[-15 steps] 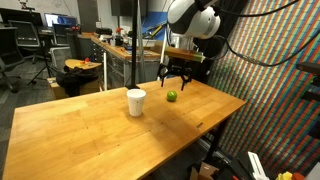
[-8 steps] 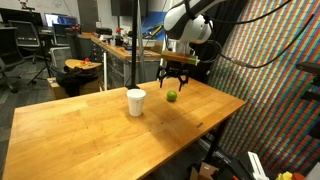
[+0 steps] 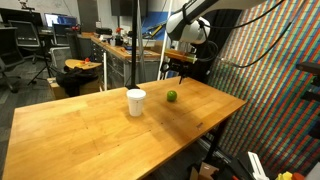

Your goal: Put the pear in the cup

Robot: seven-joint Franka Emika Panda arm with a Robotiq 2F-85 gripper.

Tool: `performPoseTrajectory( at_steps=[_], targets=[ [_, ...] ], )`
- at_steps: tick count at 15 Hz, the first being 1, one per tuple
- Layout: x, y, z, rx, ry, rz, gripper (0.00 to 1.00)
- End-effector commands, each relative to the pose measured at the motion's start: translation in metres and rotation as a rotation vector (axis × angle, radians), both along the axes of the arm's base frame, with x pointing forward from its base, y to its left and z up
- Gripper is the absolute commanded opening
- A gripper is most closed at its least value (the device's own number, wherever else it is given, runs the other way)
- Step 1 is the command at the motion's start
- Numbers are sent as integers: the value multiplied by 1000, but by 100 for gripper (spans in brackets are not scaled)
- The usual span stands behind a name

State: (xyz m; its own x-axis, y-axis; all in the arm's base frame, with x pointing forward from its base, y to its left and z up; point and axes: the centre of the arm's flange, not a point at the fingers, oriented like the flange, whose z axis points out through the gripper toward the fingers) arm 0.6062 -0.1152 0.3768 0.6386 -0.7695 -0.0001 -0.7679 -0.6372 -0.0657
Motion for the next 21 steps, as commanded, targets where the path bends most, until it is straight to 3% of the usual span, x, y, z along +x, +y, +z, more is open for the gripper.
performPoseTrajectory(
  at_steps=[1, 9, 21],
  targets=[
    [33, -23, 4, -19, -21, 5, 100],
    [50, -40, -49, -14, 81, 2, 100],
    [61, -51, -96, 12, 167, 22, 100]
  ],
)
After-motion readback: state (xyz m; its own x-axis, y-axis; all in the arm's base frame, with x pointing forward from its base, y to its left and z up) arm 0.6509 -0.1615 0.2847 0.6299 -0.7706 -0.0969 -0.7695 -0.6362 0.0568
